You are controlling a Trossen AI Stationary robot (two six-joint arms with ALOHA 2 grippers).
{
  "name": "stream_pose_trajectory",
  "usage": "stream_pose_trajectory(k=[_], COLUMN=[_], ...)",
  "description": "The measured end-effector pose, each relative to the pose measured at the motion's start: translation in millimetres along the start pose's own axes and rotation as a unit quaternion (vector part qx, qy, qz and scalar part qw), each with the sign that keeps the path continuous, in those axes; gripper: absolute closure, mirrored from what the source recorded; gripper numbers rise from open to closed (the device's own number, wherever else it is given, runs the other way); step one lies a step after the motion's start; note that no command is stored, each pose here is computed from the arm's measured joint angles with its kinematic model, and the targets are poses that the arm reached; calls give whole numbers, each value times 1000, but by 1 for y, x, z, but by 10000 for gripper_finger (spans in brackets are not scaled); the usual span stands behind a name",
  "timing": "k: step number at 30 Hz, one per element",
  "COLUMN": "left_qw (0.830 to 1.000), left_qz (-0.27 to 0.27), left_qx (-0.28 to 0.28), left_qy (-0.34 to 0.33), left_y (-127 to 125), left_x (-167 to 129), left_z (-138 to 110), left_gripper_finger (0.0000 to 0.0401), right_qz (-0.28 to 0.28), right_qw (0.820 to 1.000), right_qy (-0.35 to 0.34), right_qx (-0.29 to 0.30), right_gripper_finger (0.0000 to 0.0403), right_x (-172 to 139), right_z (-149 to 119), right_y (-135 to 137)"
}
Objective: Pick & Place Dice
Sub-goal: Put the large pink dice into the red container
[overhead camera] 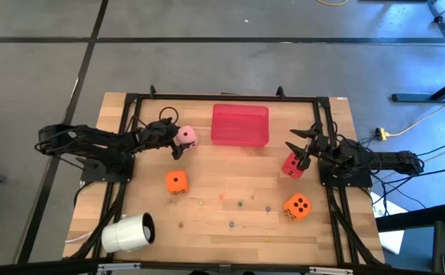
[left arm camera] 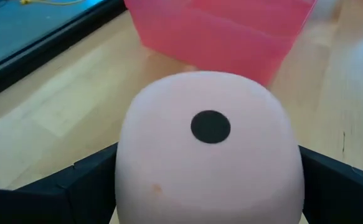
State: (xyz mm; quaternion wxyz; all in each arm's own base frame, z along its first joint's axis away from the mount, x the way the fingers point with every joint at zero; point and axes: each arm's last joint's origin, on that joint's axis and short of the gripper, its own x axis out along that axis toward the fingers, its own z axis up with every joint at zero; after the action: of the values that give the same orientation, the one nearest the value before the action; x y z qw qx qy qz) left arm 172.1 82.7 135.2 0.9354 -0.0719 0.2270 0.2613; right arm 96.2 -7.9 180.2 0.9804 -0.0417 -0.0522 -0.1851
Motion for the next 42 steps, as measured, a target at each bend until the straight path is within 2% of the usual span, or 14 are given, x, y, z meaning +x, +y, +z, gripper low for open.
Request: stream_pose_trajectory(k=[10,17,25,35,42], left_qw=[1000,999,1000,1000,999], left_qz=[0,-16,-11,-11,-7], left_qx=[3,-31,-9,-8,1], left_qy=[-7,-6,-6,-11,-39], left_y=[0,-1,-1,-1,-2], left_x=[0,0,0,0,3], left_z=[1,1,1,3,22], left_gripper_finger=[1,1,2,38,42], right_qz=[0,0,0,0,0], right_qw=[1000,1000,1000,1000,1000], right_qy=[0,0,0,0,0], right_qx=[0,0,8,14,15], right_gripper_finger=[156,156,156,156,156], right_x=[0,0,0,0,0], right_z=[0,0,0,0,0], right_y=[0,0,0,0,0])
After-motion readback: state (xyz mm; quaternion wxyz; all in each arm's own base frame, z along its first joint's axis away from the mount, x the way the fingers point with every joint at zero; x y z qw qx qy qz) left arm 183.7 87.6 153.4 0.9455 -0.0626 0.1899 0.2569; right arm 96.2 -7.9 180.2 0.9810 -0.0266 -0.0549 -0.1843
